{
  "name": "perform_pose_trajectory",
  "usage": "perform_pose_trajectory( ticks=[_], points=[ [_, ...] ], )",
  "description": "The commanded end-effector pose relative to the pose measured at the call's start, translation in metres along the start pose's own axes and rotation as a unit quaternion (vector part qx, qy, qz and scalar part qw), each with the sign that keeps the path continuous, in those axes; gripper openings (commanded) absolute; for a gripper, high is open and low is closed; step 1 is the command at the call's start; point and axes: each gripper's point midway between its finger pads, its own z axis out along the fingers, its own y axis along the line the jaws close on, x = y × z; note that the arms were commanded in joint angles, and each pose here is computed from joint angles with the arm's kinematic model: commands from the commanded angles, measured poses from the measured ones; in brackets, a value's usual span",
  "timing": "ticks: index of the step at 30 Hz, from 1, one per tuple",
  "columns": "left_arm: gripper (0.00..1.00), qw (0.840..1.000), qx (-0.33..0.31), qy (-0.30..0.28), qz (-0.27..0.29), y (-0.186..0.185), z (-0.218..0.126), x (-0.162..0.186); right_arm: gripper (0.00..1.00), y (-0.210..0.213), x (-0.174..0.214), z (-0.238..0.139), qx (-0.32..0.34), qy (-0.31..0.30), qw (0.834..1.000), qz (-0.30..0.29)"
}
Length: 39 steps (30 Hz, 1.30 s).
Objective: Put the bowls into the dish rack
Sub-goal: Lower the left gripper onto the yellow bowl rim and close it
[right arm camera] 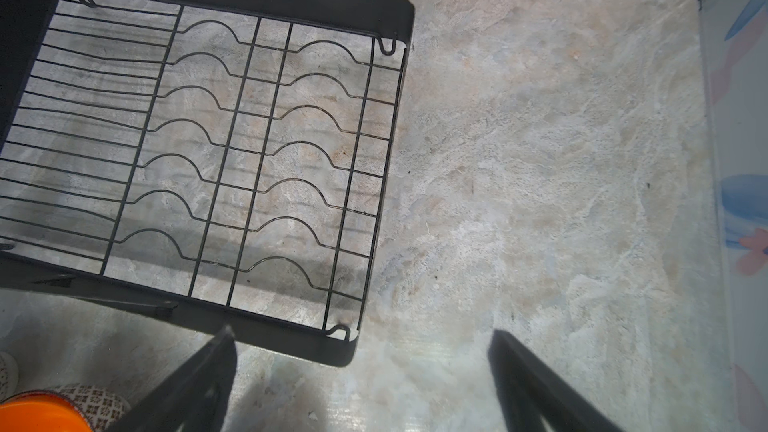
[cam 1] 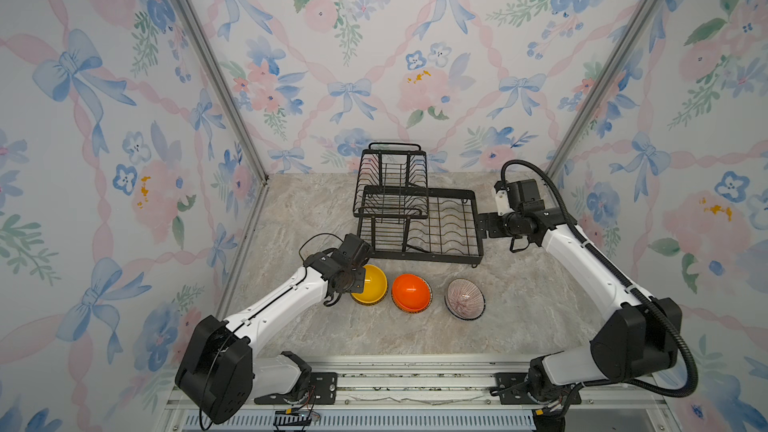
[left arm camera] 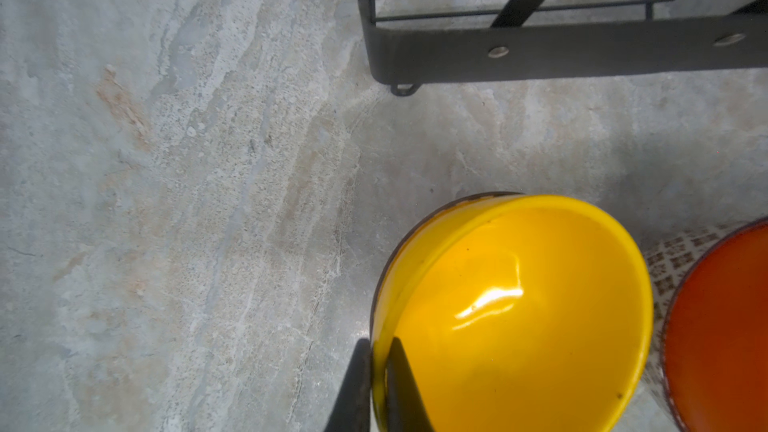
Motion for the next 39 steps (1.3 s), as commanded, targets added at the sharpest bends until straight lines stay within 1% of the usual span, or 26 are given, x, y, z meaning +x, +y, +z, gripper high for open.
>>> perform_pose_trajectory(
  ticks=[1,6,10,12,14,18,21,27,32,35,39],
  points=[
    [0.13,1.0,-0.013,0.004,0.011,0.001,0.0,-0.002,0.97,0.007,-0.007,-0.005,-0.01,-0.009,1.0,-0.011],
    [0.24,1.0,-0.015,0.012,0.014,0.001,0.004,0.001,0.97,0.007,-0.007,-0.005,-0.01,-0.009,1.0,-0.012],
    [0.31,1.0,-0.015,0.016,0.015,0.001,0.006,0.002,0.97,0.008,-0.006,-0.004,-0.011,-0.008,1.0,-0.013],
    [0.32,1.0,-0.014,0.019,0.014,0.0,0.007,0.004,0.97,0.008,-0.006,-0.004,-0.011,-0.007,1.0,-0.013],
    [0.32,1.0,-0.013,0.024,0.013,0.0,0.009,0.006,0.97,0.008,-0.006,-0.004,-0.011,-0.008,1.0,-0.013],
    [0.27,0.999,-0.011,0.033,0.01,-0.002,0.013,0.009,0.97,0.008,-0.006,-0.003,-0.012,-0.008,1.0,-0.014],
    [0.2,0.999,-0.011,0.035,0.009,-0.003,0.014,0.009,0.97,0.008,-0.006,-0.004,-0.011,-0.008,1.0,-0.013],
    [0.1,1.0,-0.012,0.024,0.012,-0.003,0.01,0.002,0.97,0.007,-0.007,-0.007,-0.011,-0.012,1.0,-0.013],
    [0.05,1.0,-0.01,0.017,0.014,-0.004,0.006,-0.003,0.97,0.008,-0.007,-0.008,-0.011,-0.012,1.0,-0.014],
    [0.0,1.0,-0.006,0.011,0.016,-0.005,0.003,-0.007,0.97,0.008,-0.008,-0.008,-0.011,-0.012,1.0,-0.015],
    [0.0,1.0,-0.007,-0.002,0.019,-0.005,-0.004,-0.015,0.97,0.008,-0.008,-0.009,-0.012,-0.013,1.0,-0.015]
  ],
)
